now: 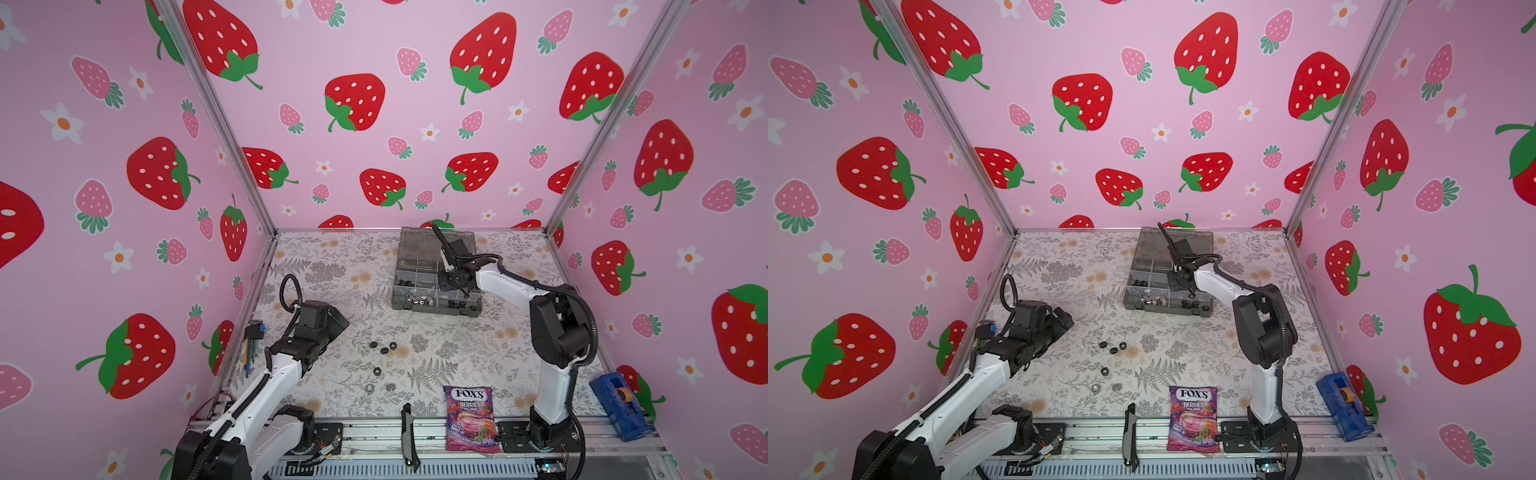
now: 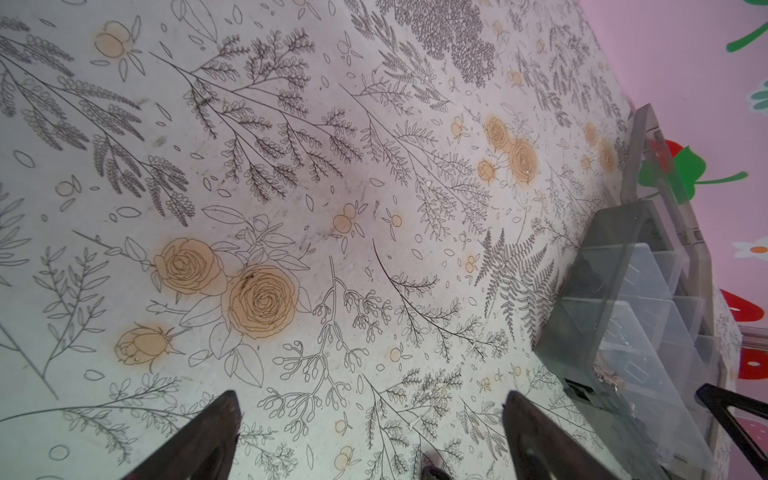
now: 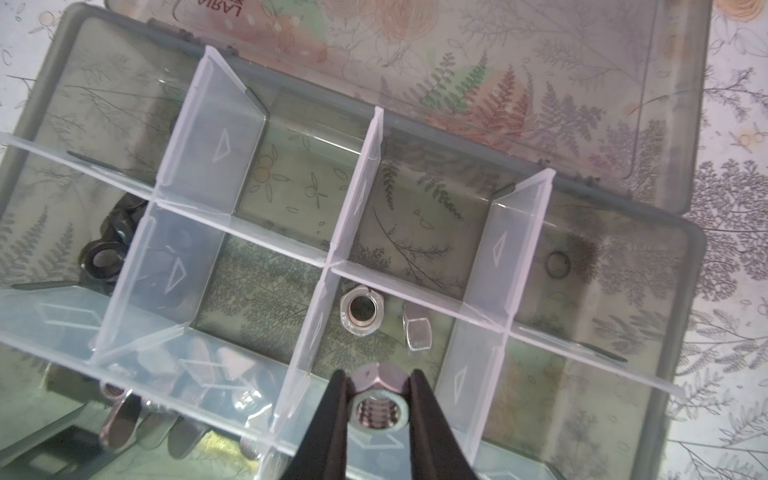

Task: Sort the screws and nuts into containers

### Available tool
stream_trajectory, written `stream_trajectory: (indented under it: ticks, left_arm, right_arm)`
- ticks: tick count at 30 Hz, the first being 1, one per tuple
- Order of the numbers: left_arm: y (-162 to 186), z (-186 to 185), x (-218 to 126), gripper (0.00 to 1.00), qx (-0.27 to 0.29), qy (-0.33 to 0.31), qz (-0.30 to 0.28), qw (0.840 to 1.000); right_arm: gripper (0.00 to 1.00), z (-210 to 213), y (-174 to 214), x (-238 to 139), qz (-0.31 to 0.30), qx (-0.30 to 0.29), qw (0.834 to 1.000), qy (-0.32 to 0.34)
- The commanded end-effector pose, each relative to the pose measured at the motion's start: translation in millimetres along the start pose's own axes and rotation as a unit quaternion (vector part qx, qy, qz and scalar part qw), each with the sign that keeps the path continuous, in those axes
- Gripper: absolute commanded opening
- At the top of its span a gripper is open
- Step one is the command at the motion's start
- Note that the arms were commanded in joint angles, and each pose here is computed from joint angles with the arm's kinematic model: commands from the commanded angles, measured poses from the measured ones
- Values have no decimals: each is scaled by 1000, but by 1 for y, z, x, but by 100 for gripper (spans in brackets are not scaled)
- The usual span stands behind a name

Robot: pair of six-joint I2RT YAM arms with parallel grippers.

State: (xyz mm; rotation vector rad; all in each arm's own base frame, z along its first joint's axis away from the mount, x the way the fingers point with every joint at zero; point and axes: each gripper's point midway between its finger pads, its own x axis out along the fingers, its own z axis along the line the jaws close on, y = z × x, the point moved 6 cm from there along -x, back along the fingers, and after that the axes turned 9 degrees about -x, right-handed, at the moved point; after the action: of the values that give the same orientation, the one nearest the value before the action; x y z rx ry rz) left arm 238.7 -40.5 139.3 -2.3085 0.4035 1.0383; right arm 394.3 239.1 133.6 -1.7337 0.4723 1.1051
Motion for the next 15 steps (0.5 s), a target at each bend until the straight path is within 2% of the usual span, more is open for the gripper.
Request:
stream_trajectory:
  ticks: [1, 4, 9, 15]
  left_arm:
    - [-7, -15, -6, 100, 1, 22, -11, 1000]
    - [-7, -16, -6, 100, 4, 23, -9, 1000]
    - [-5, -15, -7, 99, 5, 20, -7, 1000]
    - [1, -20, -14, 100, 41, 18, 0, 999]
  right_arm:
    - [3, -3, -6, 3, -2, -7, 1000, -1]
    - [7, -3, -2, 6, 5, -7, 1000, -3]
    - [22, -4, 2, 9, 12, -6, 1000, -3]
    - [33, -5, 5, 7, 17, -8, 1000, -1]
